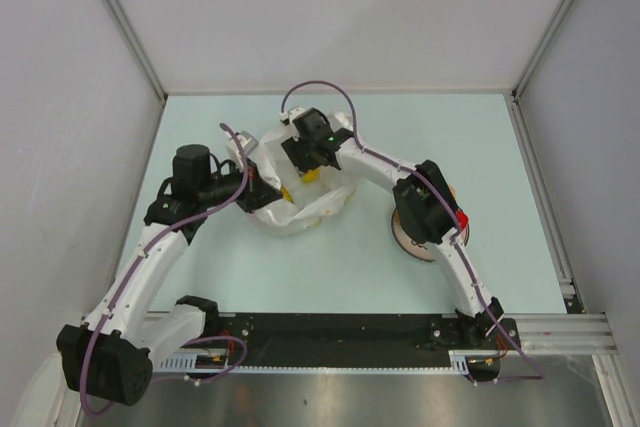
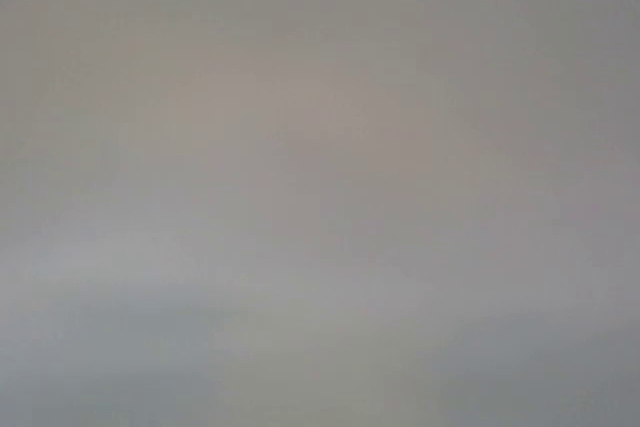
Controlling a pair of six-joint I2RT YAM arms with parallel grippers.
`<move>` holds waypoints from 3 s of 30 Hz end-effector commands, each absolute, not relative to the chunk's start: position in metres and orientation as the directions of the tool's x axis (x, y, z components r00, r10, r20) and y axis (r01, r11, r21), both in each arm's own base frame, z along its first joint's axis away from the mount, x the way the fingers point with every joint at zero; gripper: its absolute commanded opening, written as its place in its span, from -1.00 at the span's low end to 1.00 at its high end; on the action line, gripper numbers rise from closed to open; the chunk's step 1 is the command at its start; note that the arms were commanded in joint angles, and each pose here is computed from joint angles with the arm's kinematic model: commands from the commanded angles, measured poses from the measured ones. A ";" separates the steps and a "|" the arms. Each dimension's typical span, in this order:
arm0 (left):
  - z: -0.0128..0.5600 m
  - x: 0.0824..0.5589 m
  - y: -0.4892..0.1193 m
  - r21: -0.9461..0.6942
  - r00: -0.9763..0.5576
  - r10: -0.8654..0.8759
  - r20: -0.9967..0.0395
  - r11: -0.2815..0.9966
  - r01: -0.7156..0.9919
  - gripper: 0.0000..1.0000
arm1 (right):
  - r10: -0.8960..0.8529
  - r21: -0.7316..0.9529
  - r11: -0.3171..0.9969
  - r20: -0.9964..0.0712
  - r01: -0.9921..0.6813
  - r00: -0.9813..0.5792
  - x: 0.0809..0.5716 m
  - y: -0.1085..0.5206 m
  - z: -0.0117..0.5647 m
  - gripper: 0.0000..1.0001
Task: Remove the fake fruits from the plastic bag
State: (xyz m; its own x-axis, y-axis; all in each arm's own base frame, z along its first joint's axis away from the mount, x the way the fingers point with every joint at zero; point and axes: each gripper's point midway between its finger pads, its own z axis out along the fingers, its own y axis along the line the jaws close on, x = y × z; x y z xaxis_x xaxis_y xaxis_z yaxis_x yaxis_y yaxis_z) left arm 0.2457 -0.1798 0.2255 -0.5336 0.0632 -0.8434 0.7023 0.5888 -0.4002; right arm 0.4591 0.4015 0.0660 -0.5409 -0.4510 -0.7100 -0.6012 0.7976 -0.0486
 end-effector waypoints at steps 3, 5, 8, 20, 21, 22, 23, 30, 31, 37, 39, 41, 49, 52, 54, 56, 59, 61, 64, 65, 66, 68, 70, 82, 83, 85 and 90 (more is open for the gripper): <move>0.234 0.250 -0.179 -0.381 -0.494 0.027 -0.869 0.601 0.703 -0.99 | -0.387 0.112 0.674 -0.789 -0.730 -0.478 0.425 0.390 0.174 0.14; 0.231 0.251 -0.178 -0.377 -0.492 0.029 -0.870 0.604 0.702 -0.99 | -0.388 0.164 0.616 -0.788 -0.771 -0.478 0.402 0.389 0.182 0.14; 0.230 0.253 -0.179 -0.377 -0.491 0.027 -0.871 0.606 0.701 -0.99 | -0.396 0.248 0.505 -0.784 -0.827 -0.477 0.369 0.389 0.186 0.19; 0.241 0.261 -0.180 -0.361 -0.465 0.017 -0.885 0.607 0.708 -0.99 | -0.636 0.172 0.331 -0.686 -0.928 -0.354 0.301 0.374 0.108 0.25; 0.240 0.259 -0.179 -0.359 -0.466 0.019 -0.885 0.609 0.707 -0.99 | -0.647 0.137 0.364 -0.674 -0.921 -0.356 0.306 0.371 0.096 0.25; 0.238 0.259 -0.179 -0.356 -0.465 0.023 -0.885 0.611 0.707 -0.99 | -0.649 0.131 0.372 -0.671 -0.919 -0.359 0.308 0.371 0.092 0.25; 0.237 0.258 -0.179 -0.355 -0.466 0.028 -0.884 0.610 0.709 -0.99 | -0.646 0.105 0.396 -0.674 -0.912 -0.359 0.314 0.371 0.089 0.37; 0.221 0.244 -0.177 -0.397 -0.524 0.037 -0.851 0.607 0.689 -0.99 | -0.636 -0.024 0.421 -0.721 -0.907 -0.276 0.321 0.361 0.137 0.99; 0.221 0.241 -0.177 -0.416 -0.537 0.021 -0.843 0.607 0.677 -1.00 | -0.639 -0.026 0.412 -0.721 -0.911 -0.268 0.314 0.359 0.142 0.99; 0.208 0.236 -0.176 -0.441 -0.564 0.007 -0.826 0.615 0.654 -0.99 | -0.616 -0.034 0.344 -0.762 -0.939 -0.198 0.281 0.367 0.166 0.87; 0.210 0.238 -0.177 -0.439 -0.561 0.007 -0.828 0.613 0.657 -1.00 | -0.604 -0.007 0.352 -0.766 -0.936 -0.221 0.285 0.377 0.156 0.80; 0.214 0.239 -0.177 -0.434 -0.552 0.007 -0.834 0.611 0.662 -1.00 | -0.582 0.037 0.398 -0.762 -0.917 -0.283 0.292 0.387 0.144 0.79; 0.214 0.236 -0.173 -0.407 -0.533 0.018 -0.846 0.625 0.667 -0.99 | -0.549 0.073 0.651 -0.642 -0.756 -0.535 0.321 0.377 0.086 0.99; 0.214 0.235 -0.172 -0.402 -0.529 0.019 -0.848 0.628 0.666 -0.99 | -0.516 0.076 0.721 -0.604 -0.688 -0.608 0.323 0.366 0.075 0.98; 0.213 0.236 -0.172 -0.405 -0.530 0.015 -0.848 0.628 0.665 -0.99 | -0.508 0.095 0.729 -0.587 -0.677 -0.630 0.320 0.366 0.068 0.98; 0.213 0.237 -0.172 -0.406 -0.530 0.012 -0.848 0.628 0.664 -0.99 | -0.506 0.098 0.724 -0.597 -0.683 -0.623 0.322 0.371 0.065 0.93; 0.213 0.239 -0.173 -0.410 -0.532 0.009 -0.847 0.626 0.663 -0.99 | -0.519 0.082 0.679 -0.649 -0.730 -0.556 0.330 0.387 0.075 0.58; 0.214 0.240 -0.173 -0.409 -0.532 0.010 -0.847 0.626 0.664 -0.99 | -0.542 0.064 0.640 -0.668 -0.765 -0.510 0.333 0.392 0.086 0.46; 0.214 0.240 -0.174 -0.410 -0.531 0.010 -0.847 0.624 0.666 -1.00 | -0.561 0.037 0.572 -0.711 -0.819 -0.424 0.337 0.396 0.114 0.10; 0.214 0.240 -0.174 -0.411 -0.531 0.009 -0.847 0.621 0.667 -0.99 | -0.557 0.034 0.558 -0.726 -0.829 -0.404 0.336 0.395 0.126 -0.01; 0.214 0.241 -0.174 -0.411 -0.531 0.009 -0.847 0.621 0.667 -0.99 | -0.561 0.034 0.539 -0.730 -0.842 -0.389 0.335 0.393 0.131 -0.13; 0.215 0.243 -0.174 -0.406 -0.523 0.005 -0.852 0.622 0.669 -0.99 | -0.572 0.045 0.509 -0.729 -0.860 -0.377 0.332 0.387 0.137 -0.32; 0.215 0.244 -0.175 -0.408 -0.522 0.004 -0.853 0.620 0.670 -0.99 | -0.581 0.053 0.480 -0.728 -0.876 -0.363 0.326 0.381 0.140 -0.48; 0.213 0.248 -0.175 -0.405 -0.525 0.008 -0.851 0.628 0.665 -0.99 | -0.603 0.001 0.552 -0.690 -0.834 -0.400 0.362 0.388 0.088 0.60; 0.214 0.248 -0.175 -0.404 -0.526 0.009 -0.851 0.628 0.665 -0.99 | -0.597 0.010 0.565 -0.686 -0.825 -0.417 0.366 0.388 0.083 0.60; 0.214 0.248 -0.175 -0.401 -0.525 0.013 -0.851 0.629 0.666 -0.99 | -0.587 0.029 0.576 -0.681 -0.817 -0.438 0.371 0.388 0.079 0.59; 0.215 0.249 -0.173 -0.394 -0.521 0.016 -0.854 0.635 0.665 -0.99 | -0.550 0.081 0.587 -0.689 -0.805 -0.471 0.375 0.400 0.078 0.61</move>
